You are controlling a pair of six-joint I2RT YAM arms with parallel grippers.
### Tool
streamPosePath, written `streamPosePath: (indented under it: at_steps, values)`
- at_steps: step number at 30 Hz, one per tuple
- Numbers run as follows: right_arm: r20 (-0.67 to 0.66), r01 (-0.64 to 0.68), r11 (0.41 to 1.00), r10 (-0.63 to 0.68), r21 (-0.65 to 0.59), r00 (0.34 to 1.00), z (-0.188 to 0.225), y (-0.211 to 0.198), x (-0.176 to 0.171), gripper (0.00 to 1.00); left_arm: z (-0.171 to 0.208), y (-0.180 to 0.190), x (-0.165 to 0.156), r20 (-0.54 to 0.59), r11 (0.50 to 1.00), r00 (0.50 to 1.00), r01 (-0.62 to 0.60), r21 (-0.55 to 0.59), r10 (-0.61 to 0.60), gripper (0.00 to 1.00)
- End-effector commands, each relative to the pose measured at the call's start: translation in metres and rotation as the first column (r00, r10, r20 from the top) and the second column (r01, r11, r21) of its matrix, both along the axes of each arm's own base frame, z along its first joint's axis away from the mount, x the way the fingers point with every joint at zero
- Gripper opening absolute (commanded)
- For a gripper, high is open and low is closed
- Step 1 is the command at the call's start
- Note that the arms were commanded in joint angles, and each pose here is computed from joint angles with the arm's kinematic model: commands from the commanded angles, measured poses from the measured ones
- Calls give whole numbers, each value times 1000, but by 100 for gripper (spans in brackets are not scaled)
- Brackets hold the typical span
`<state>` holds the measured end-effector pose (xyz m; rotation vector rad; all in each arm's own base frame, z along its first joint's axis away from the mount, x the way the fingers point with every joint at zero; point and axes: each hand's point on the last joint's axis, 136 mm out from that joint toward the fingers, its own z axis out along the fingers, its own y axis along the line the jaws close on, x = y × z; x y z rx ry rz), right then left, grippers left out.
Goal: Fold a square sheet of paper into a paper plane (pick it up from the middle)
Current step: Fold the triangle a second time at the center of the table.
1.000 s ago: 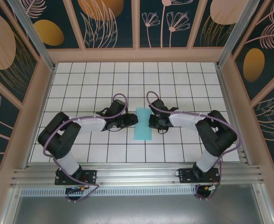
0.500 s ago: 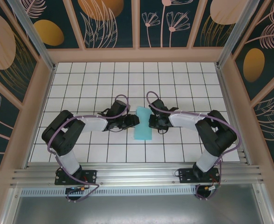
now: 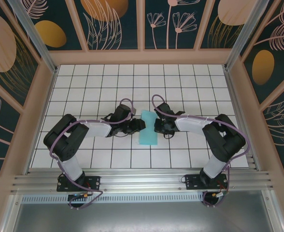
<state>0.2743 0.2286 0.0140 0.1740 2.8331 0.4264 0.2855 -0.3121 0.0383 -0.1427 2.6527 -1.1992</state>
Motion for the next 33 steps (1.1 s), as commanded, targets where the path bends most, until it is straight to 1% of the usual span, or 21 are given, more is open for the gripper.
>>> streamPosePath:
  at_steps: [1, 5, 9, 13, 15, 17, 20, 23, 25, 28, 30, 33]
  values:
    - [-55, -8, 1000, 7, -22, 998, -18, -3, -13, 22, 2, -3, 0, -2, 999, 1000, 5, -32, -5, 39]
    - [2, -8, 999, 8, 44, 1000, 4, 7, -5, 23, 5, -4, 1, 3, 999, 1000, 7, -46, -7, 34]
    - [84, 34, 996, -41, 78, 996, 32, 3, 3, 26, 6, -3, 3, 10, 1000, 1000, 1, -28, -1, 29]
    - [172, 47, 989, -71, 137, 983, 54, -5, -3, 30, 10, -3, 5, 23, 1000, 1000, -1, -27, 1, 29]
    - [228, 39, 984, -79, 174, 970, 65, -10, -7, 42, 11, -3, 5, 24, 1000, 1000, 4, -25, -3, 30]
    - [262, -12, 975, -48, 220, 964, 72, -8, -14, 50, 10, -4, 5, 20, 1000, 1000, 5, -22, -5, 29]
    - [328, -124, 956, 32, 264, 944, 81, 3, -28, 57, 14, -6, 6, 20, 999, 1000, 9, -34, -8, 28]
    - [406, -223, 949, 118, 222, 906, 79, 11, -42, 58, 17, -6, 9, 19, 1000, 1000, 1, -29, -1, 27]
    - [457, -320, 933, 217, 161, 863, 75, 23, -57, 60, 20, -8, 10, 20, 999, 1000, 0, -35, 0, 25]
    - [550, -432, 902, 361, 0, 753, 76, 45, -75, 61, 22, -9, 11, 15, 999, 1000, -5, -35, 6, 25]
    - [596, -466, 877, 436, -114, 674, 77, 56, -82, 61, 22, -8, 12, 14, 1000, 1000, -6, -30, 7, 25]
    - [618, -513, 836, 510, -195, 598, 76, 71, -91, 62, 21, -8, 11, 8, 1000, 1000, -6, -30, 6, 25]
